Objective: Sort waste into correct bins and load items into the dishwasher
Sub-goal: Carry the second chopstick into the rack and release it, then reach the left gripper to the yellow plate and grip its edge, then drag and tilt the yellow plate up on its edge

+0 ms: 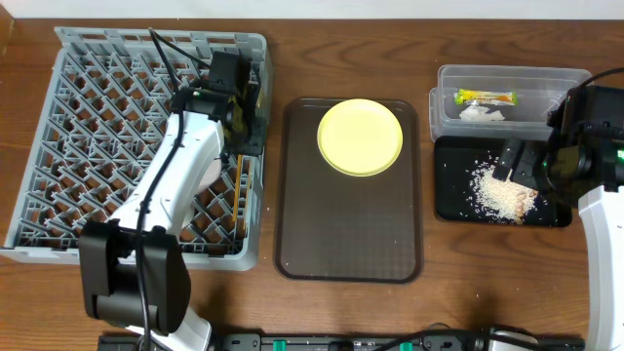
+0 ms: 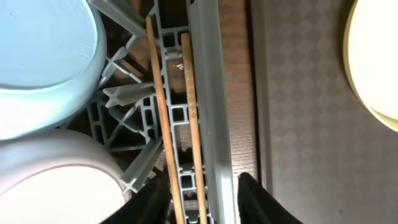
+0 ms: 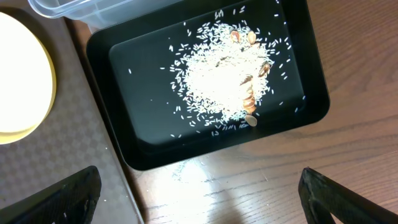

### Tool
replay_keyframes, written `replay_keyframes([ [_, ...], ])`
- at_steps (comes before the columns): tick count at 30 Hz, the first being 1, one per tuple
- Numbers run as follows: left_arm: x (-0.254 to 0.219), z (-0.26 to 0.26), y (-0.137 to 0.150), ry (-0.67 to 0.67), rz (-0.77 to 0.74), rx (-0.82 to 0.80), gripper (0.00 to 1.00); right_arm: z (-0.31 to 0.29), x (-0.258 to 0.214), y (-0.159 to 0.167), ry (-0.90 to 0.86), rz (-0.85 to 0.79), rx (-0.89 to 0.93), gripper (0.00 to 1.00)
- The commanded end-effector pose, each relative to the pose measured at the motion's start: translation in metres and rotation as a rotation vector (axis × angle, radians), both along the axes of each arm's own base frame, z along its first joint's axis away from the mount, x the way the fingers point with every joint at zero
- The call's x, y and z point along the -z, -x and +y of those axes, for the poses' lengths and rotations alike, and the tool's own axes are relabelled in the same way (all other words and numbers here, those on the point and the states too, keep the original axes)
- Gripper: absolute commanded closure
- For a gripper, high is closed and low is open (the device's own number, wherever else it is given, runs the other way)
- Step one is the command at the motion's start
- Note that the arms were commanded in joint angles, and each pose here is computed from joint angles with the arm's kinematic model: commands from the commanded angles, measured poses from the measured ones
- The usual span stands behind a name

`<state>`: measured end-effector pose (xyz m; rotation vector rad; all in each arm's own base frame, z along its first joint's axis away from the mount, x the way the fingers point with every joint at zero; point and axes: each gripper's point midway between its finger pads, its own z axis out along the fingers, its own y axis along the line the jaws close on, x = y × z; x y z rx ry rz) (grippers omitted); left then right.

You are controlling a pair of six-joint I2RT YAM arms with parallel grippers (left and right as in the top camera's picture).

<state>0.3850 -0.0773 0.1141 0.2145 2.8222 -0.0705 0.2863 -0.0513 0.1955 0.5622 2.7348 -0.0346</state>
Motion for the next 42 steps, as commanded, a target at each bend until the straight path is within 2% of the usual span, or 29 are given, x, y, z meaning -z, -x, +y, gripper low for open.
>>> replay_keyframes([
  [1, -0.035, -0.011, 0.0, 0.029, -0.096, 0.009, 0.55, -0.002, -0.007, -0.002, 0.002, -0.02, 0.008, 0.01],
  [5, -0.056, -0.062, 0.005, 0.128, -0.165, 0.136, 0.49, -0.002, -0.007, -0.003, 0.002, -0.022, 0.008, 0.01],
  [10, -0.054, -0.129, 0.005, 0.146, -0.238, 0.321, 0.41, -0.002, -0.007, -0.002, 0.002, -0.021, 0.008, 0.01],
  [14, -0.037, -0.178, 0.006, 0.165, -0.26, 0.424, 0.37, -0.002, -0.007, -0.002, 0.002, -0.018, 0.008, 0.01],
  [19, 0.009, -0.223, 0.015, 0.14, -0.226, 0.56, 0.36, -0.002, -0.007, -0.002, 0.002, -0.018, 0.008, 0.01],
  [24, 0.055, -0.24, 0.027, 0.08, -0.167, 0.684, 0.36, -0.002, -0.007, -0.002, 0.001, -0.018, 0.008, 0.01],
  [31, 0.107, -0.228, 0.029, -0.072, -0.102, 0.715, 0.36, -0.002, -0.007, -0.002, 0.001, -0.018, 0.008, 0.01],
  [34, 0.115, -0.225, 0.03, -0.088, -0.084, 0.713, 0.41, -0.002, -0.007, -0.002, 0.001, -0.018, 0.008, 0.01],
  [38, 0.12, -0.214, 0.032, -0.14, -0.061, 0.701, 0.63, -0.002, -0.007, -0.002, 0.002, -0.018, 0.008, 0.01],
  [42, 0.123, -0.197, 0.036, -0.214, -0.024, 0.689, 0.7, -0.002, -0.007, -0.002, 0.001, -0.018, 0.008, 0.01],
])
